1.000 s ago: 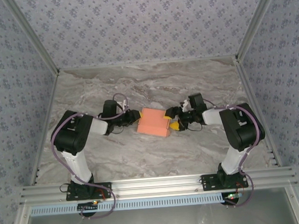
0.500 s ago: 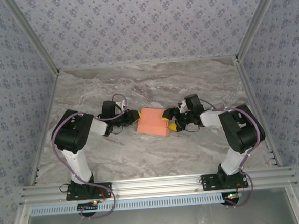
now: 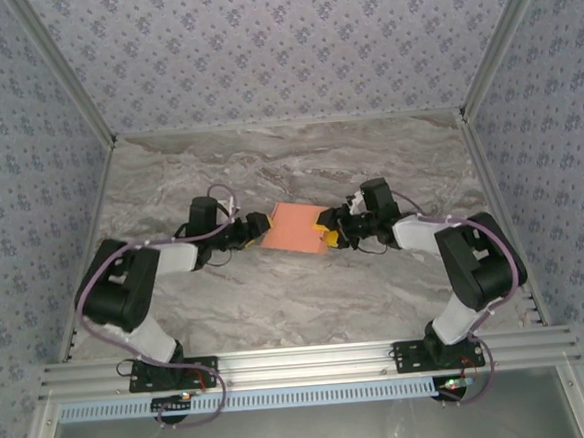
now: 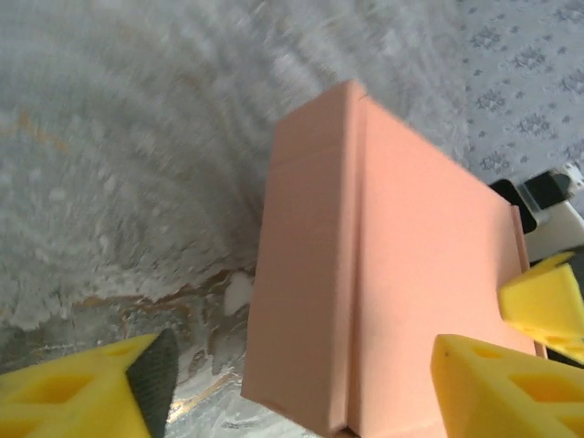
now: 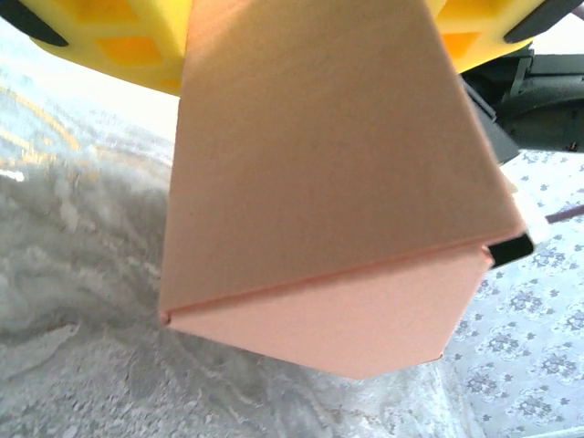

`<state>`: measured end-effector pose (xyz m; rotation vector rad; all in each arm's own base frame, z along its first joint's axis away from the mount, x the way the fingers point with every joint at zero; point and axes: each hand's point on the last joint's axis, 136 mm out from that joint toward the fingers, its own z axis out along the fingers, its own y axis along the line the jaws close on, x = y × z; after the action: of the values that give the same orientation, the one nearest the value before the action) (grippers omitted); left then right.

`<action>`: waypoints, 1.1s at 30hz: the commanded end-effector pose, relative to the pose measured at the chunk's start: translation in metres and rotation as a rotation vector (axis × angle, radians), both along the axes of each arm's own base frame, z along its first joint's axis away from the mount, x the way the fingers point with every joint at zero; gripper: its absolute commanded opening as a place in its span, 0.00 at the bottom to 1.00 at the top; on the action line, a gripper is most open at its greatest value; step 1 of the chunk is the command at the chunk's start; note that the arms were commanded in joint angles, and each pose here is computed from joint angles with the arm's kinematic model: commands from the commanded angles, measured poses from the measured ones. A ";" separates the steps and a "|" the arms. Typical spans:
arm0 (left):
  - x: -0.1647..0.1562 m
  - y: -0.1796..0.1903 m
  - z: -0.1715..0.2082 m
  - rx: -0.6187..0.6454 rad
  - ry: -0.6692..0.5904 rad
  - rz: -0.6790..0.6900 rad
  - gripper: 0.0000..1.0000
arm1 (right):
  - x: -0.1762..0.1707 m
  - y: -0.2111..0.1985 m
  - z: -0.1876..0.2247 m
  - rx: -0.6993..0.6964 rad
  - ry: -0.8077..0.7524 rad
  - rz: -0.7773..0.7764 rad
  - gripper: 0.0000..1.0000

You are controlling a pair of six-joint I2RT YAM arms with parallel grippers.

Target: Fold the paper box

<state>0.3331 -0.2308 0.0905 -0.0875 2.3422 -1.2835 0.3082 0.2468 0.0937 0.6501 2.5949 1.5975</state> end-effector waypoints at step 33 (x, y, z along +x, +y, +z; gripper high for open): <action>-0.069 -0.103 0.007 0.935 -1.567 -0.682 0.62 | -0.070 -0.047 0.016 0.031 0.405 0.075 0.46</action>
<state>0.2583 -0.3232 0.0807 1.4998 1.2773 -0.0653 0.2490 0.1981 0.1060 0.9881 2.8787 1.6657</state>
